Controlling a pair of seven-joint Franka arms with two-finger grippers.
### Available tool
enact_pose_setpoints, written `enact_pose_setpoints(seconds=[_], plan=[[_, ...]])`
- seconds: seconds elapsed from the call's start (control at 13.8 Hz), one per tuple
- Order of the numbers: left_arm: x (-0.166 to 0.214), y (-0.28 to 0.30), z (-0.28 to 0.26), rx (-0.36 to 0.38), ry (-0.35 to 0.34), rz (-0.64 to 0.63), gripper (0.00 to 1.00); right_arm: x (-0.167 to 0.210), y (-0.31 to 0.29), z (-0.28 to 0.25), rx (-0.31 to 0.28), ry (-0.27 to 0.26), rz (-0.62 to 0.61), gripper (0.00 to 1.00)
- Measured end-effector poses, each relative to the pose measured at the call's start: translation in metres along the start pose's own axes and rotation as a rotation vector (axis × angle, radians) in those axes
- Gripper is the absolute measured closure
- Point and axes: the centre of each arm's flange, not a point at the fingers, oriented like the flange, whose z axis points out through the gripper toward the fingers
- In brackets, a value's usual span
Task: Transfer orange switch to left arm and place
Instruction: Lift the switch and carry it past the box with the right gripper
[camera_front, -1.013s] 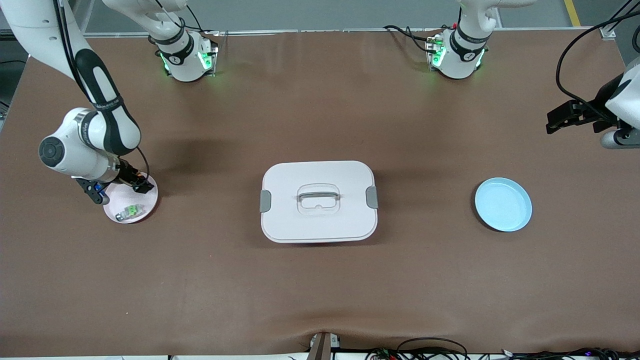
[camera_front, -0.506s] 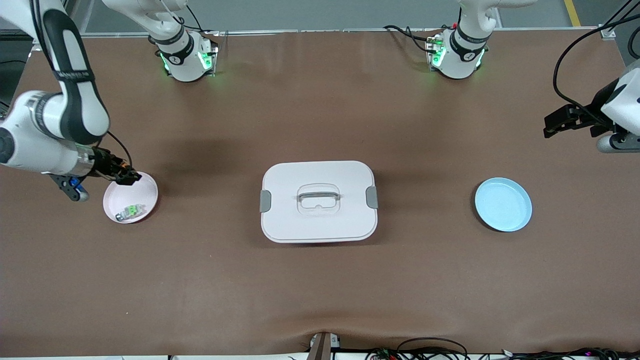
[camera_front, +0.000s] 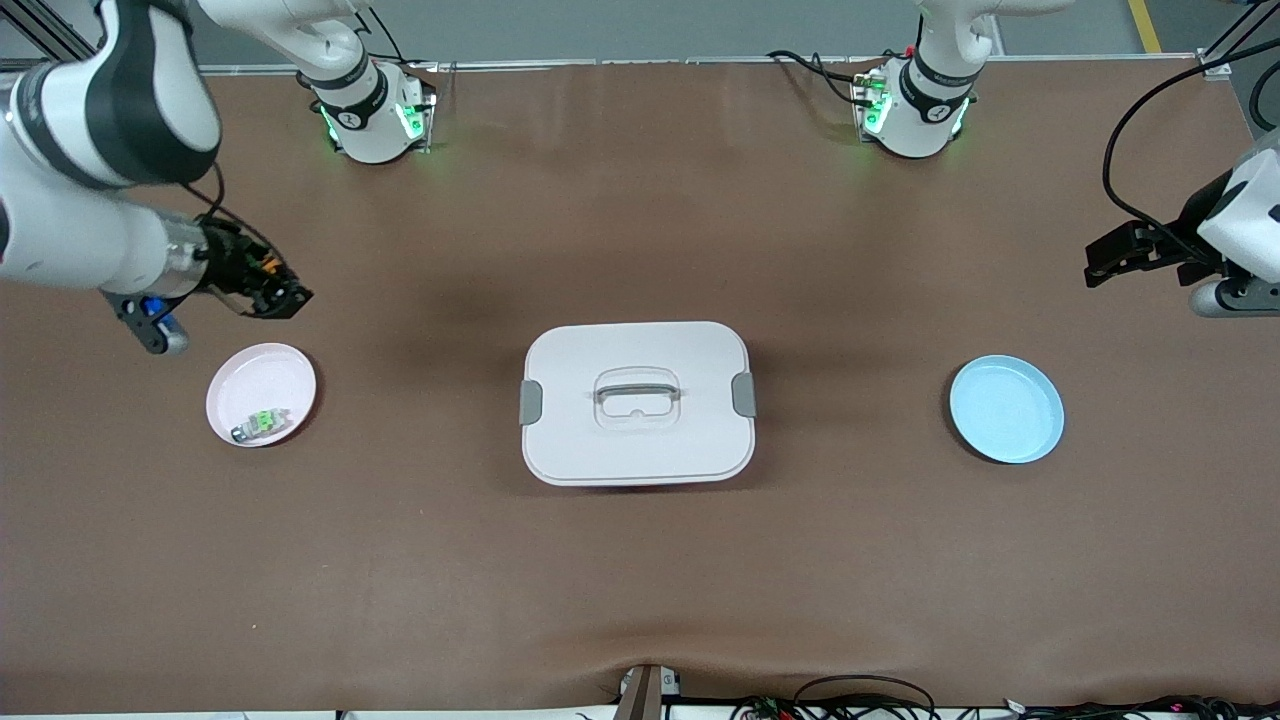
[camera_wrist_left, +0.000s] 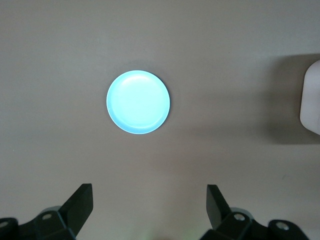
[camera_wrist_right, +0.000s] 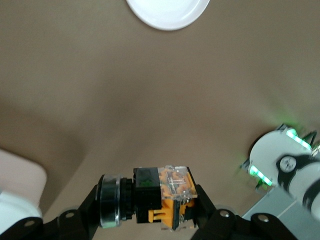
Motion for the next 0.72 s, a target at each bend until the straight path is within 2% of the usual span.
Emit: enact_pose_setpoints(seconds=[0.36, 0.51, 0.72], plan=[[0.004, 0.026, -0.005, -0.056, 0.050, 0.045, 0.00, -0.116, -0.047, -0.026, 0.080, -0.080, 0.139, 0.25], [0.004, 0.041, -0.008, -0.125, 0.059, 0.060, 0.00, -0.168, -0.064, -0.035, 0.133, -0.104, 0.202, 0.25], [0.003, 0.062, -0.012, -0.228, 0.067, 0.079, 0.00, -0.225, -0.085, -0.034, 0.217, -0.115, 0.260, 0.25]])
